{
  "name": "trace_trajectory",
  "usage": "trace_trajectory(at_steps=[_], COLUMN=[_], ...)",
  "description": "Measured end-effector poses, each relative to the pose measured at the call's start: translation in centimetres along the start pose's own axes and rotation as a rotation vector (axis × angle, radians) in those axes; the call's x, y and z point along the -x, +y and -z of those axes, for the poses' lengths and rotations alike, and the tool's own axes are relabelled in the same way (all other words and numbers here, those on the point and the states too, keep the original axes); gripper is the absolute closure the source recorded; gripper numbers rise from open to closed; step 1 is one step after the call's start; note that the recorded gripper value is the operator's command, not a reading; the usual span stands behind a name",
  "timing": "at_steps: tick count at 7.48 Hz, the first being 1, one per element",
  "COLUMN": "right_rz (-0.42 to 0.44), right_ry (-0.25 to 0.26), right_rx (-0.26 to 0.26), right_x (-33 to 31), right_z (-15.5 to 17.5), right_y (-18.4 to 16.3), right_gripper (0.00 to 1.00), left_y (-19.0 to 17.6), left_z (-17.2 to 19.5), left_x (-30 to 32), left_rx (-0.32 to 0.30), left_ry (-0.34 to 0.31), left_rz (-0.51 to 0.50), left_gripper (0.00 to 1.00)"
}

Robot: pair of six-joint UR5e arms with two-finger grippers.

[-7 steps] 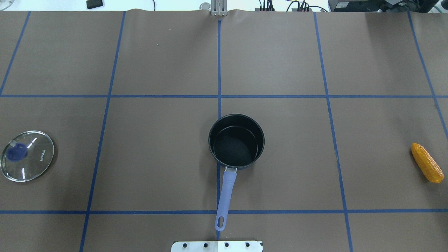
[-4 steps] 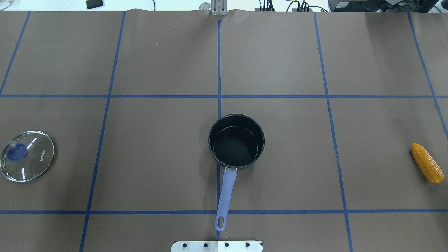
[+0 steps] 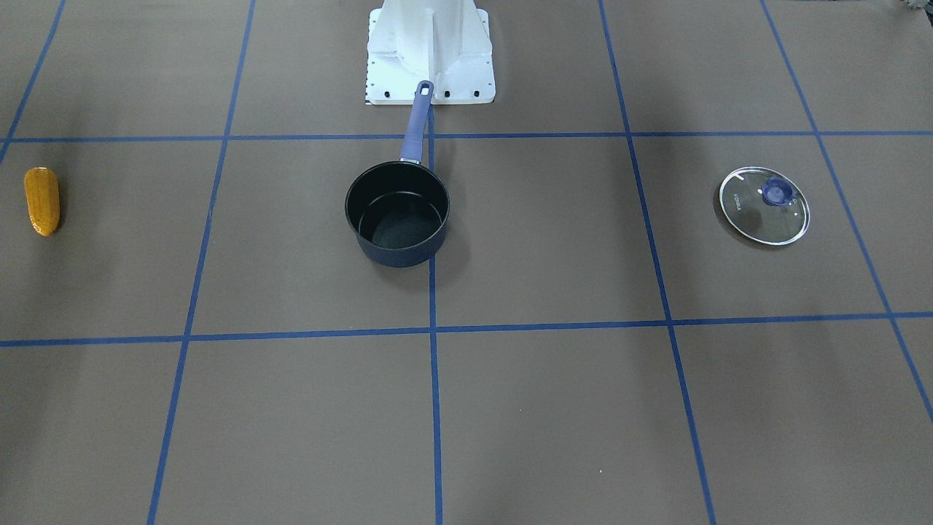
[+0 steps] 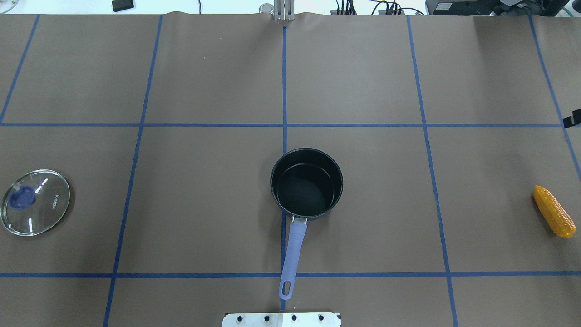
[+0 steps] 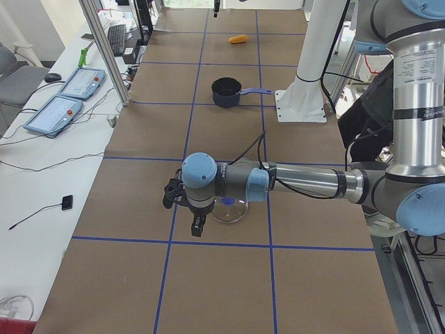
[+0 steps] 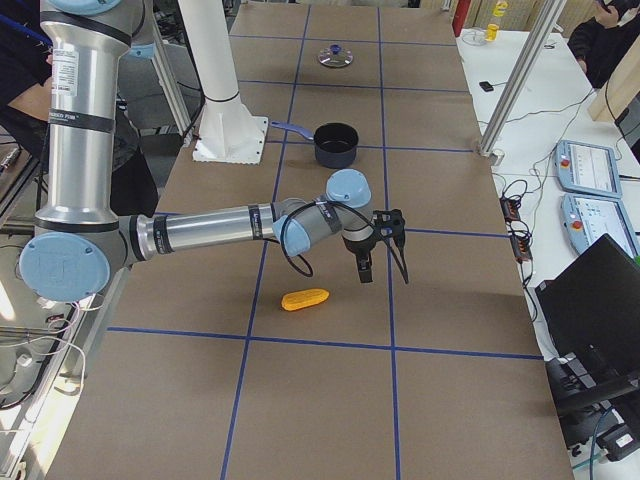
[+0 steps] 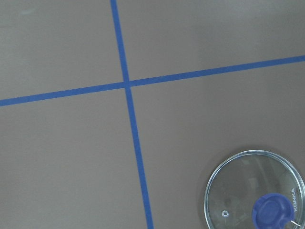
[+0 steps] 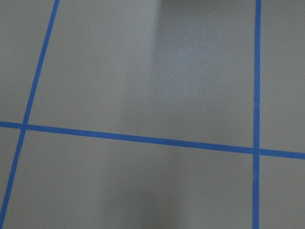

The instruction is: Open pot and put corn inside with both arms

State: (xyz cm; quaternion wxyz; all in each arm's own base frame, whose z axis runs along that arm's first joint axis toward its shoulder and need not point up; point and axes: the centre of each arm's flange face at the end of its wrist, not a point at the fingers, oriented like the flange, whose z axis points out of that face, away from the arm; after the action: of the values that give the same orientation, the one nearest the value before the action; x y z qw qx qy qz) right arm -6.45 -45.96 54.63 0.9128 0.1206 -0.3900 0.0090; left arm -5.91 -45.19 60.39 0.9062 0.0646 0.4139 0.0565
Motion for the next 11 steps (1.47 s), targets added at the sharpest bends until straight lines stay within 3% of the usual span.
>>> trace_trajectory(at_steps=[3,5,6,7,8,9,10,11], right_rz=[0.045,0.077,0.094,0.108,0.119,0.128,0.136,0.144], right_ry=[0.011,0.037,0.036,0.033,0.032,0.030,0.028,0.025], right_rx=[-0.042,-0.057,-0.069,-0.072,-0.067,-0.060,-0.051,-0.045], right_x=[0.6,-0.6,-1.3,-1.7,-1.7,-1.6,-1.4,-1.1], right_z=[-4.7,-8.7,-10.7,-11.8,-12.3,-12.7,-13.0,-13.2], right_y=[9.0,12.9,14.5,15.5,16.2,16.7,17.0,17.2], right_gripper=[0.00,0.03,0.19,0.28,0.52,0.84,1.00,1.00], left_y=[-0.2,-0.1,0.0,0.0,0.0,0.0,0.0,-0.1], left_z=[0.7,1.2,1.5,1.7,1.8,1.8,1.9,1.9], left_x=[-0.6,-1.2,-1.5,-1.7,-1.8,-1.9,-2.0,-2.1], left_rx=[-0.012,-0.022,-0.027,-0.030,-0.032,-0.034,-0.035,-0.036], left_ry=[-0.001,-0.001,-0.001,-0.002,-0.003,-0.003,-0.003,-0.003], left_rz=[-0.013,-0.023,-0.029,-0.033,-0.035,-0.037,-0.039,-0.041], left_gripper=[0.02,0.02,0.02,0.02,0.02,0.02,0.02,0.02])
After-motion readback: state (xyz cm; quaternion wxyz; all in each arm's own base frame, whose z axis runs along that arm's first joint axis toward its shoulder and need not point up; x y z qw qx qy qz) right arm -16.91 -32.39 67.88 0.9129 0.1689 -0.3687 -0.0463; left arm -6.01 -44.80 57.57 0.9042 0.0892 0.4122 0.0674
